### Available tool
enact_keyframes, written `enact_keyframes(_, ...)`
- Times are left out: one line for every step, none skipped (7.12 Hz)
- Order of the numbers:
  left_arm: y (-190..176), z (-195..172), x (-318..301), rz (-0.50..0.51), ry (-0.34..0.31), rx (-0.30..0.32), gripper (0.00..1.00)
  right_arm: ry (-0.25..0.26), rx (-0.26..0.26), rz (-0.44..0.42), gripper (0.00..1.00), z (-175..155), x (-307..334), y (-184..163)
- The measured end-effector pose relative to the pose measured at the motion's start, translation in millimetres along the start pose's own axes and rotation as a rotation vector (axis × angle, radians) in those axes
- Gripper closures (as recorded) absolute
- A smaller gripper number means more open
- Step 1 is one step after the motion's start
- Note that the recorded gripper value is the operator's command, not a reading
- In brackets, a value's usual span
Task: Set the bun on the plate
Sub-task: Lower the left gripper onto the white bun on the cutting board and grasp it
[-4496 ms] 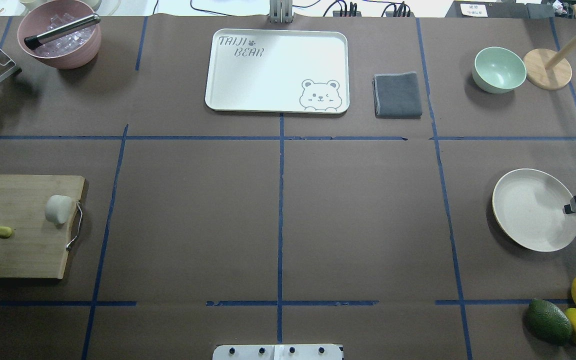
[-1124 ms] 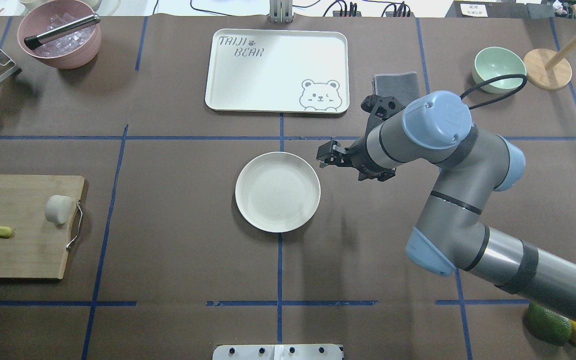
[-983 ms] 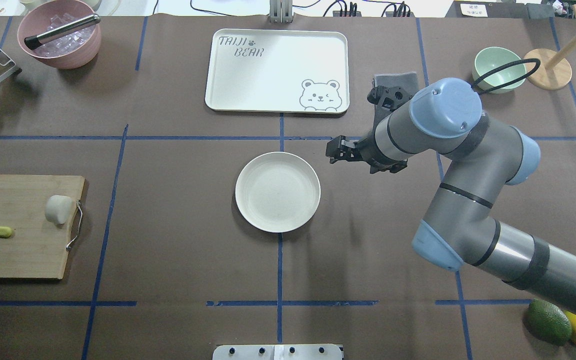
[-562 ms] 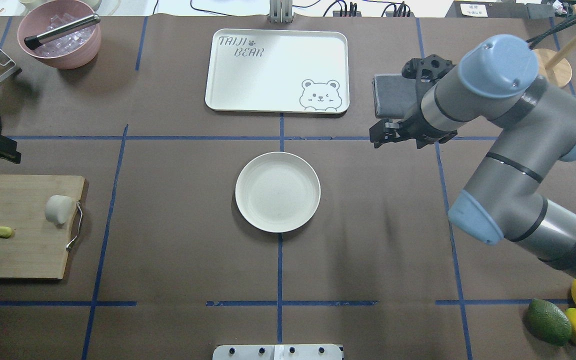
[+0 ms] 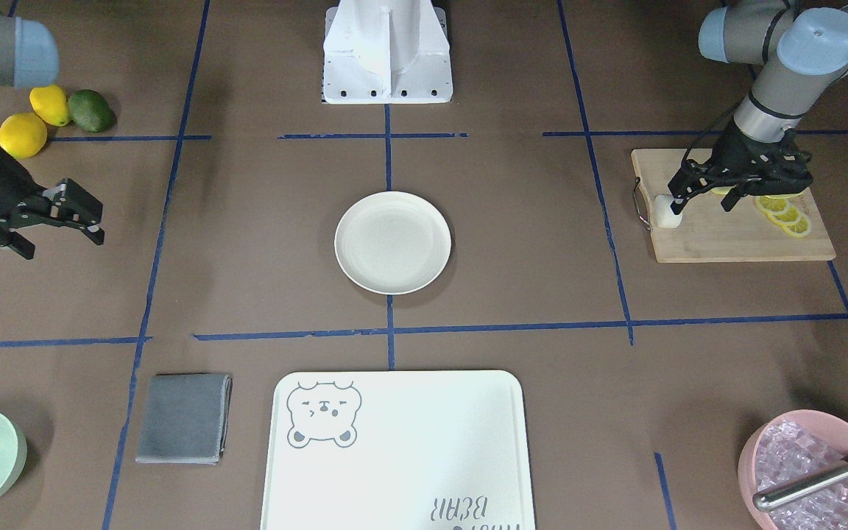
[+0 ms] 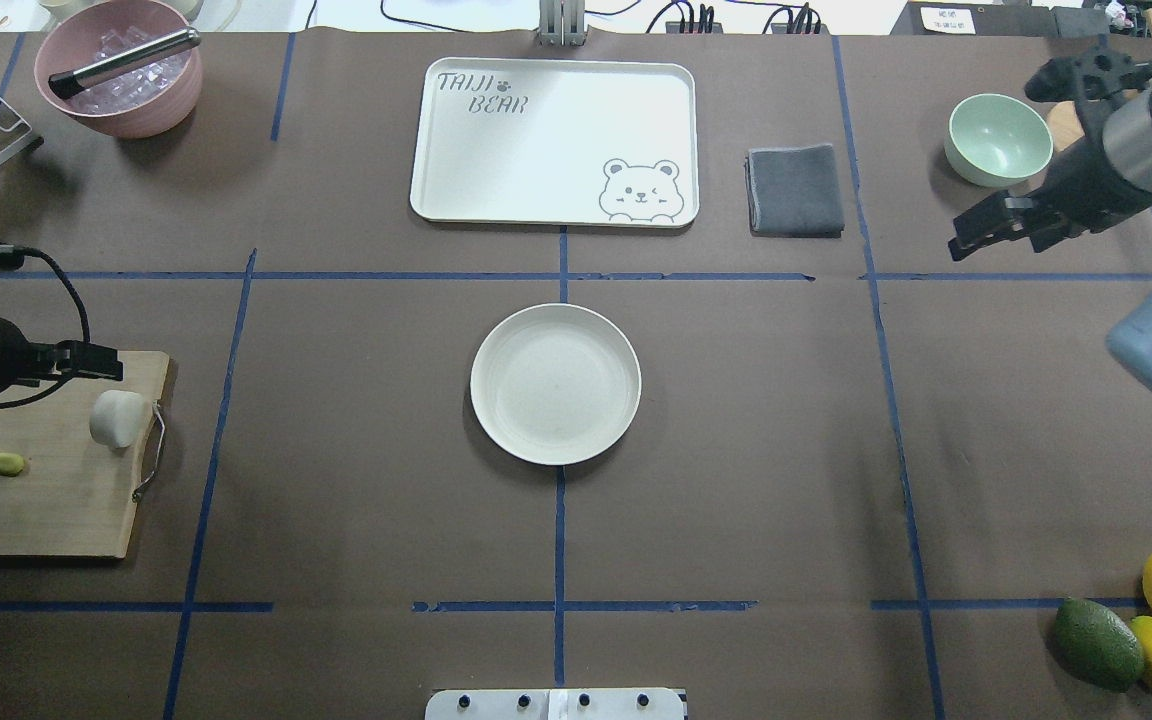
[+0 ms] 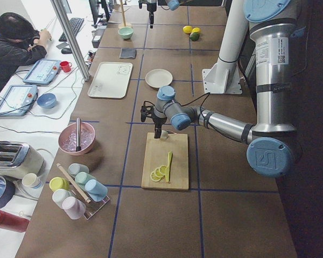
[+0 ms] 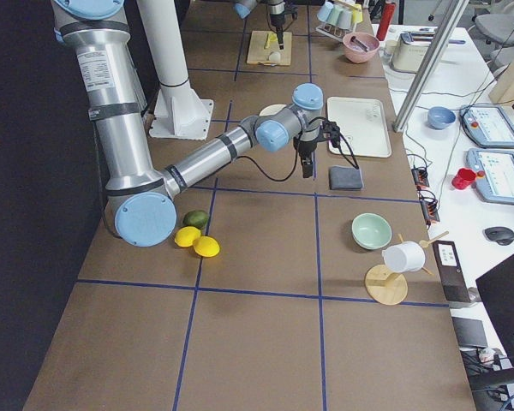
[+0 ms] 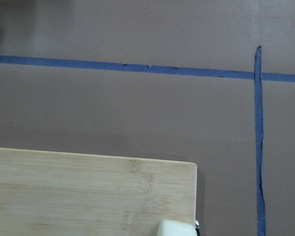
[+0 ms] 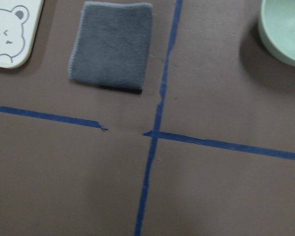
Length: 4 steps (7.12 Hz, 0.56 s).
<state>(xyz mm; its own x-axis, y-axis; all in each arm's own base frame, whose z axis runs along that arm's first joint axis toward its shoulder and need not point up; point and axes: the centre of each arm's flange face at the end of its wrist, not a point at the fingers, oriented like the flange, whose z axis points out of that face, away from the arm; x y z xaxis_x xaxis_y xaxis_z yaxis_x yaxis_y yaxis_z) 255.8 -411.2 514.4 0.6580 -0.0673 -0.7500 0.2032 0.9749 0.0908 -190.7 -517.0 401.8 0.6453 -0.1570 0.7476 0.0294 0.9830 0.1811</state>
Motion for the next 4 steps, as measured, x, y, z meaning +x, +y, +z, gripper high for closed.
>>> enact_keyframes(9.4,8.6,-0.4,-0.003,0.006,-0.004,0.0,-0.002,-0.006,-0.013,0.0,-8.7,31.9,6.3)
enact_keyframes(19.4,14.3,1.7,0.002,0.005,-0.011,0.0,-0.002,-0.01,-0.022,0.0,-14.8,56.9,12.9)
enact_keyframes(27.8,19.4,4.5,0.009,-0.001,-0.015,0.01,0.003,-0.012,-0.029,0.0,-18.3,75.6,19.2)
enact_keyframes(34.6,24.1,7.6,0.017,-0.007,-0.018,0.06,0.008,-0.013,-0.032,0.0,-20.8,88.4,23.6)
